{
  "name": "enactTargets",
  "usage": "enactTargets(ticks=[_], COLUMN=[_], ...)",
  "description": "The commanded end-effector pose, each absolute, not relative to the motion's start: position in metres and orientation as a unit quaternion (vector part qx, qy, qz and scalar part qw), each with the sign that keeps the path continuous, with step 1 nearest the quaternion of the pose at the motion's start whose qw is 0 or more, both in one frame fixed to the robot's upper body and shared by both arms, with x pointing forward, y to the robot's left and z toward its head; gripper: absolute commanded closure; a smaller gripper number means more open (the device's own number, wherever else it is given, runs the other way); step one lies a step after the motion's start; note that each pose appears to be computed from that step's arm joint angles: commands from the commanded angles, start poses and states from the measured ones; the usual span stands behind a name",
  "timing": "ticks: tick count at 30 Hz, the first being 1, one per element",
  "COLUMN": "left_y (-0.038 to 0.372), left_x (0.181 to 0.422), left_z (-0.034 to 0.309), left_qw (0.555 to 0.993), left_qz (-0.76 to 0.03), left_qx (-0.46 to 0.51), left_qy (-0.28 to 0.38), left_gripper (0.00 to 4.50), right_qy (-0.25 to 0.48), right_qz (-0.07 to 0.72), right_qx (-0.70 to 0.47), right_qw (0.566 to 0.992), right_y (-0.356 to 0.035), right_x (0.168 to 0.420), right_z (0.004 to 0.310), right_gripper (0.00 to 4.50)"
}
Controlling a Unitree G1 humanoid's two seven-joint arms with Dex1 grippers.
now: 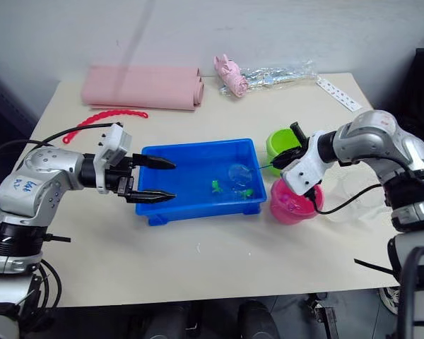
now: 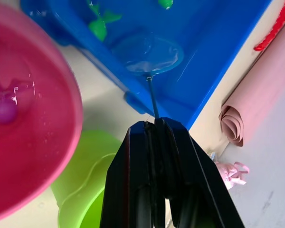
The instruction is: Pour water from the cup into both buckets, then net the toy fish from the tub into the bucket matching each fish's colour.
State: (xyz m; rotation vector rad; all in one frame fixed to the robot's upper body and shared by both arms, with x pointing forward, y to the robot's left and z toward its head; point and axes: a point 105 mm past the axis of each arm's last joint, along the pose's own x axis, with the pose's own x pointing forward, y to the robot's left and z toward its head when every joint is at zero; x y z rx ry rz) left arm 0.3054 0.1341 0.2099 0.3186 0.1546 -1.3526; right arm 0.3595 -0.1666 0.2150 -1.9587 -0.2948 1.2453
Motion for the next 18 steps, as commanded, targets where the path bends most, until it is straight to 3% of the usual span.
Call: enactTargets(ticks=[1,4,10,18], left_y=[0.136,0.136,0.136,0.134], left_x=[0.3,0.3,0.304,0.307], left_z=[0.218,0.219,0.22,0.223], left_qw=[0.769,0.77,0.773,0.771], left_qz=[-0.619,-0.618,-0.616,-0.619], left_qx=[0.151,0.149,0.145,0.143], left_qy=[0.054,0.053,0.048,0.041], left_gripper=[0.07,0.07,0.07,0.07], right_qy=[-0.126,-0.122,-0.089,-0.063], right_qz=[0.497,0.507,0.53,0.518], right_qx=[-0.777,-0.77,-0.701,-0.705], right_qw=[0.365,0.367,0.469,0.48], right_y=[-0.169,-0.17,-0.163,-0.176], right_x=[0.356,0.354,0.349,0.349], right_z=[0.218,0.216,0.222,0.223], right_gripper=[4.5,4.5,4.5,4.5])
